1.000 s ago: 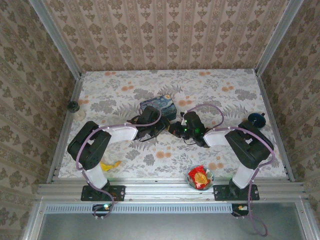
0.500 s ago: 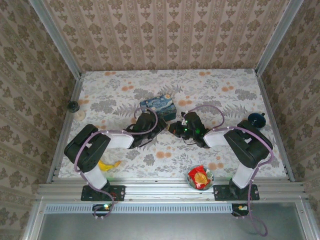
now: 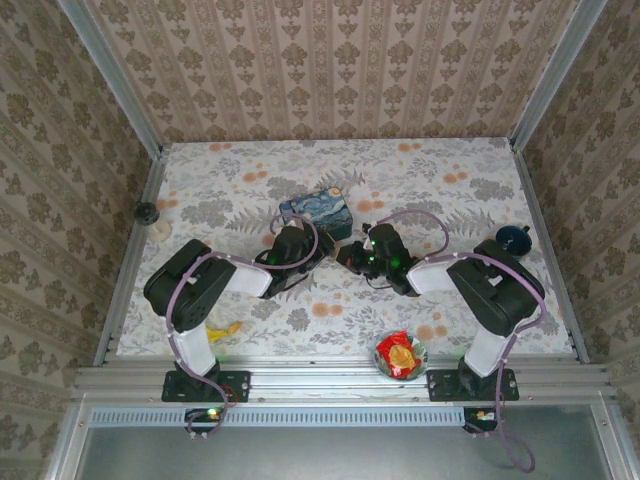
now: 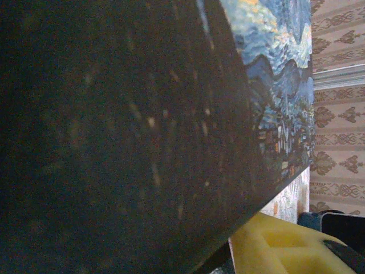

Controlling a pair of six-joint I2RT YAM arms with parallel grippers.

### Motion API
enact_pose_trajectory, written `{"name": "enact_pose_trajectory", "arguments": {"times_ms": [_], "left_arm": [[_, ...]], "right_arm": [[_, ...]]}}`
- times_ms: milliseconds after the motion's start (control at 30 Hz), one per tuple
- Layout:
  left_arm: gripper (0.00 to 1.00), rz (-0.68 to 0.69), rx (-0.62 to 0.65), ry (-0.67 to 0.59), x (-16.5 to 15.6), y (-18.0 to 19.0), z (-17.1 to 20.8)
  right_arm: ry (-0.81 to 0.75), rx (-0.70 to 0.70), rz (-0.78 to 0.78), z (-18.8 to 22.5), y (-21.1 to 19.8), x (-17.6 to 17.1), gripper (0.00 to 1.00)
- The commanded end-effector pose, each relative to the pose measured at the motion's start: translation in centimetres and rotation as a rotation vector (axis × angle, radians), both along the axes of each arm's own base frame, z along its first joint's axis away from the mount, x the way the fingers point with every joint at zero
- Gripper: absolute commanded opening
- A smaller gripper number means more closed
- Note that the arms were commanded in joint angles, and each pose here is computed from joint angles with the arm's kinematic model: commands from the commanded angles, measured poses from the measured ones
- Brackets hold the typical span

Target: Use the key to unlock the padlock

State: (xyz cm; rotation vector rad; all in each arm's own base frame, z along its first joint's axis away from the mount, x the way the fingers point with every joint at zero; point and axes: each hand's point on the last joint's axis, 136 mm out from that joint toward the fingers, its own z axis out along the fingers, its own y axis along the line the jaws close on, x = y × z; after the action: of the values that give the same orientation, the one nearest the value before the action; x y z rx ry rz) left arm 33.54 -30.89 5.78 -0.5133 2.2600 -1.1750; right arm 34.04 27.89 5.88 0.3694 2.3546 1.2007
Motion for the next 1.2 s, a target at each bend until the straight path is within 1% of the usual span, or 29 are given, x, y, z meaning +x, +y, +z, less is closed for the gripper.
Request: {"name": "enact_pose_trajectory", "arguments": {"times_ms": [0,133,267,433,467,500,733,867,967,1033,1067,1100,1167], "left_arm": [[0.41,-0.003,-0.036,-0.01,0.2,-0.3,0.1],[0.4,-0.001,-0.057,-0.013,0.2,-0.4,0.1],[0.34,-0.014,-0.082,-0.019,0.3,-0.9,0.4],[0.27,-0.017,-0.079,-0.015,-0.1,-0.7,0.5],[0.23,-0.017,-0.078,-0.012,-0.2,-0.6,0.5],[0.22,-0.021,-0.077,-0.01,-0.4,-0.6,0.5],[0.22,-0.06,-0.046,-0.003,-1.5,-0.7,0.2],[0.27,-0.072,-0.048,0.003,-1.8,-0.8,-0.2],[0.27,-0.08,-0.049,0.013,-2.0,-1.0,-0.5],[0.22,-0.078,-0.052,0.02,-2.0,-1.0,-0.7],[0.15,-0.075,-0.054,0.02,-1.9,-1.0,-0.7],[0.12,-0.074,-0.056,0.018,-1.9,-1.0,-0.6],[0.11,-0.069,-0.054,0.013,-1.8,-0.9,-0.4]], "right_arm": [[-0.018,0.03,-0.015,0.5,0.4,1.0,0.0],[-0.011,0.041,-0.015,0.3,0.6,1.1,0.0],[-0.007,0.048,-0.02,0.1,0.6,1.3,0.0],[-0.006,0.051,-0.025,0.0,0.7,1.5,0.0],[-0.007,0.053,-0.028,0.0,0.7,1.6,0.0],[-0.011,0.058,-0.029,0.2,0.7,1.7,0.0],[-0.039,0.097,-0.024,1.5,1.2,2.5,0.0],[-0.05,0.157,-0.018,2.5,1.9,2.8,0.0],[-0.049,0.207,-0.011,3.2,2.4,3.1,0.0],[-0.049,0.228,-0.007,3.4,2.7,3.1,0.0],[-0.046,0.231,-0.008,3.3,2.7,3.2,0.0],[-0.042,0.23,-0.009,3.1,2.7,3.1,0.0],[-0.036,0.221,-0.014,2.8,2.5,3.0,0.0]]}}
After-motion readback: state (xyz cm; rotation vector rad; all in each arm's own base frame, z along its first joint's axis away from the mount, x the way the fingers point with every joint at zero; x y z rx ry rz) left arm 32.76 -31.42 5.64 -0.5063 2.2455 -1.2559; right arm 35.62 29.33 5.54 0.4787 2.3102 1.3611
